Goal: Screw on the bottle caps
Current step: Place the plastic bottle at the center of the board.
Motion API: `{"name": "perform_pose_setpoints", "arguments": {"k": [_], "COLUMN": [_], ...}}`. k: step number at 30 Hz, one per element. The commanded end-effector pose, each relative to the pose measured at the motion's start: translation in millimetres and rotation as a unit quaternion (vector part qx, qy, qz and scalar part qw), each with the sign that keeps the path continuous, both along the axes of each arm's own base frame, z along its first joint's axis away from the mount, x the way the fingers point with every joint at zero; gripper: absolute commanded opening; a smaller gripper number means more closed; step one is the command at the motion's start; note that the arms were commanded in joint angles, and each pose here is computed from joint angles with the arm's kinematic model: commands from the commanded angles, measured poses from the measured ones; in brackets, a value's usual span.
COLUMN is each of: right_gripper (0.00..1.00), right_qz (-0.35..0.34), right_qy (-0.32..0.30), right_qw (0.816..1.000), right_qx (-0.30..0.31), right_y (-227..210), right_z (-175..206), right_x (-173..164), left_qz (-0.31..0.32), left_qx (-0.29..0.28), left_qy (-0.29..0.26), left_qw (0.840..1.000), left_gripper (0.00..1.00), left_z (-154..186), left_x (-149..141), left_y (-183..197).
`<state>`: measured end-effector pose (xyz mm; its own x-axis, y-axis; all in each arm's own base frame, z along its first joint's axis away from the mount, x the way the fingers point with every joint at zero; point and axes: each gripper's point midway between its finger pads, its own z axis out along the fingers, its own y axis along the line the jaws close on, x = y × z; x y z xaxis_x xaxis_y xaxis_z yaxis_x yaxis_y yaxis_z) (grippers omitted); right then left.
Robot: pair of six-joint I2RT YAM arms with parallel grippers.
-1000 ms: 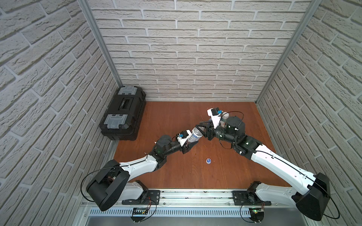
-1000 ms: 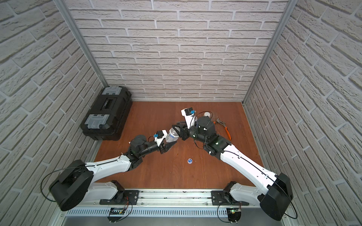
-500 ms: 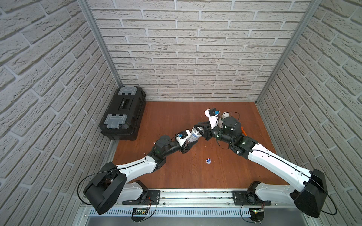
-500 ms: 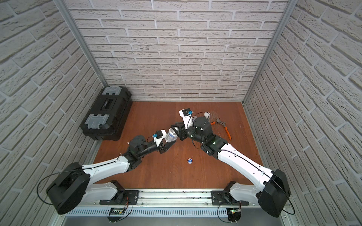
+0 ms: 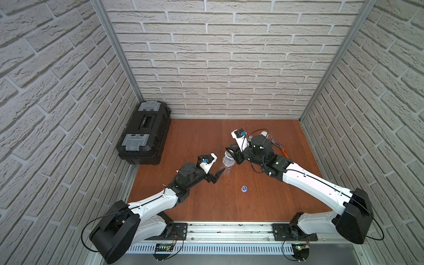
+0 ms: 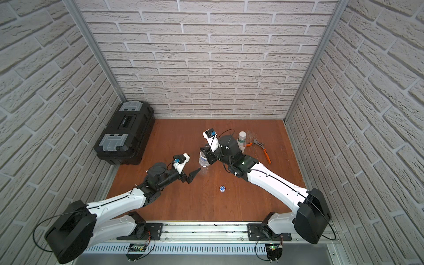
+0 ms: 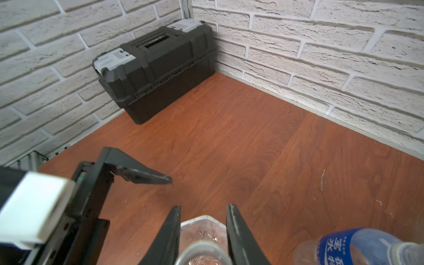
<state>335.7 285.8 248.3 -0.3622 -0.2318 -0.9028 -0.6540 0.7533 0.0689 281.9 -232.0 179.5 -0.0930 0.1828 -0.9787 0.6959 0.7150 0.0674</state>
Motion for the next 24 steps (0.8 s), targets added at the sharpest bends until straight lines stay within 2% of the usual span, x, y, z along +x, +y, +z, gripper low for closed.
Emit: {"name": "perform_pose_setpoints", "arguments": {"k": [1,4,8,14,16,18,24], "right_gripper": [0.14,0.14,0.15,0.22,0.35,0.43,0.59], "right_qz": [-0.003,-0.003,0.000,0.008,0.012,0.013,0.009], "right_qy": [-0.038,-0.041,-0.029,-0.027,-0.028,-0.031,-0.035], "right_qw": [0.999,0.999,0.998,0.999,0.999,0.999,0.999], "right_qx": [-0.031,-0.034,-0.053,-0.041,-0.043,-0.043,-0.040], "right_y": [6,11,11,9,8,8,5], "right_z": [-3,-16,-35,-41,-41,-40,-35], "right_x": [16,23,24,12,9,8,6], "left_qz": [0.143,0.185,0.213,0.214,0.212,0.209,0.199], "left_qx": [-0.039,-0.073,-0.097,-0.077,-0.079,-0.081,-0.081], "left_qy": [0.072,0.113,0.085,0.088,0.087,0.085,0.090], "left_qw": [0.986,0.974,0.968,0.970,0.970,0.971,0.973], "left_gripper": [0.98,0.98,0.98,0.98,0.98,0.98,0.98], "left_z": [-8,-11,-1,0,1,3,3], "left_x": [32,43,43,43,42,42,42], "left_y": [46,64,79,81,80,79,75]}}
